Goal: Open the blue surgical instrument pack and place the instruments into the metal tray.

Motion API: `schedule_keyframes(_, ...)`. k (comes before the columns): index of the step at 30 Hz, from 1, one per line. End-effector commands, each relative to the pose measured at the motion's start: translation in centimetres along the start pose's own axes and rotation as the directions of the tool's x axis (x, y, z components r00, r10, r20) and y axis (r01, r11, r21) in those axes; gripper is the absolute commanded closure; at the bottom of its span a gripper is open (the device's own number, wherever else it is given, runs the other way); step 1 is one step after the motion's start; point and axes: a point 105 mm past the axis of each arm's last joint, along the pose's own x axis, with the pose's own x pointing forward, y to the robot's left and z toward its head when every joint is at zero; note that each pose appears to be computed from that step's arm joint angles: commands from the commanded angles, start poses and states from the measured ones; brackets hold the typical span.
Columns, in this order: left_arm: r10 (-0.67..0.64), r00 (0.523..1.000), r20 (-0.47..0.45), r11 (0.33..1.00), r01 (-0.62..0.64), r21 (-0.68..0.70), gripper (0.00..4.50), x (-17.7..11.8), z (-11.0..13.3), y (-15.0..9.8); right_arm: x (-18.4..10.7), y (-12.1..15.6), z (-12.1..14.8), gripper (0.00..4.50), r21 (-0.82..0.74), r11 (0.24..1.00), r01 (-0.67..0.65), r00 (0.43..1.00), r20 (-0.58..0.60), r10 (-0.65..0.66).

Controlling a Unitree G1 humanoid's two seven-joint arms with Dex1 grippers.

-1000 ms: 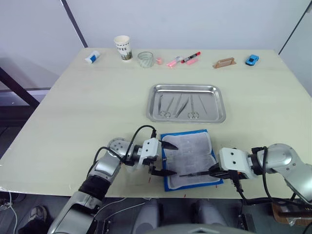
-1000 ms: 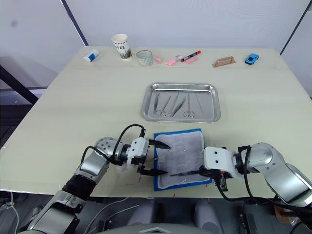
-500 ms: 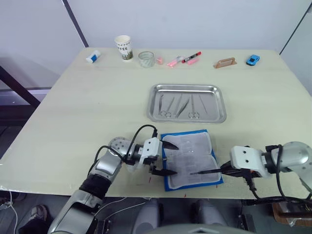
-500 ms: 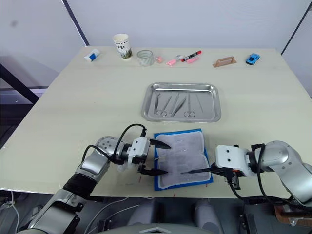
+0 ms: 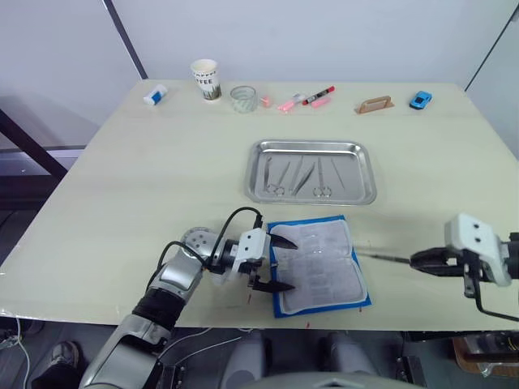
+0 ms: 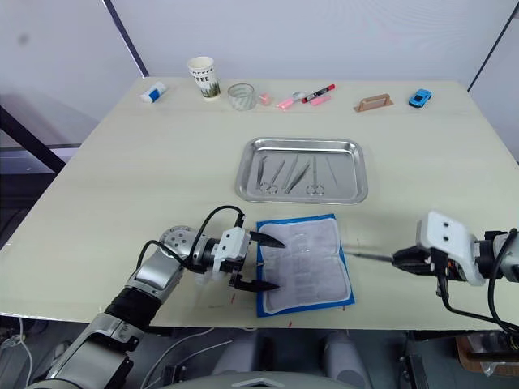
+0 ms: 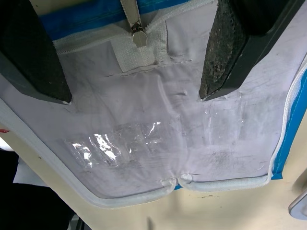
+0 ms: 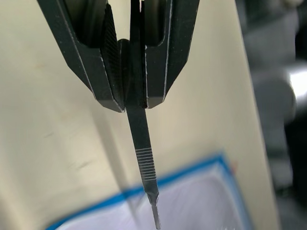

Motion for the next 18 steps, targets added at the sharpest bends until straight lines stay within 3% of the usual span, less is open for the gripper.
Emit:
schedule_keyframes(1, -0.036, 0.995, -0.098, 0.993, 0.025, -0.117, 0.00, 0.5, -3.4, -1.8, 1.3, -1.6, 3.4, 4.44, 0.058, 0.988, 0.144, 0.979, 0.141, -0.150)
schedule_keyframes(7, -0.021, 0.996, -0.091, 0.993, 0.010, -0.114, 0.00, 0.3, -3.1, -1.5, 5.3, -6.2, 6.0, 4.44, 0.321, 0.879, 0.351, 0.902, 0.135, -0.410)
schedule_keyframes(11, -0.018, 0.996, -0.088, 0.993, 0.008, -0.116, 0.00, 0.2, -3.1, -1.6, 7.3, -7.8, 7.0, 4.44, 0.406, 0.815, 0.413, 0.865, 0.106, -0.491)
schedule_keyframes(18, -0.004, 0.997, -0.075, 0.993, -0.005, -0.118, 0.00, 0.3, -2.8, -1.7, 9.9, -11.0, 7.1, 4.44, 0.560, 0.630, 0.538, 0.761, -0.003, -0.648)
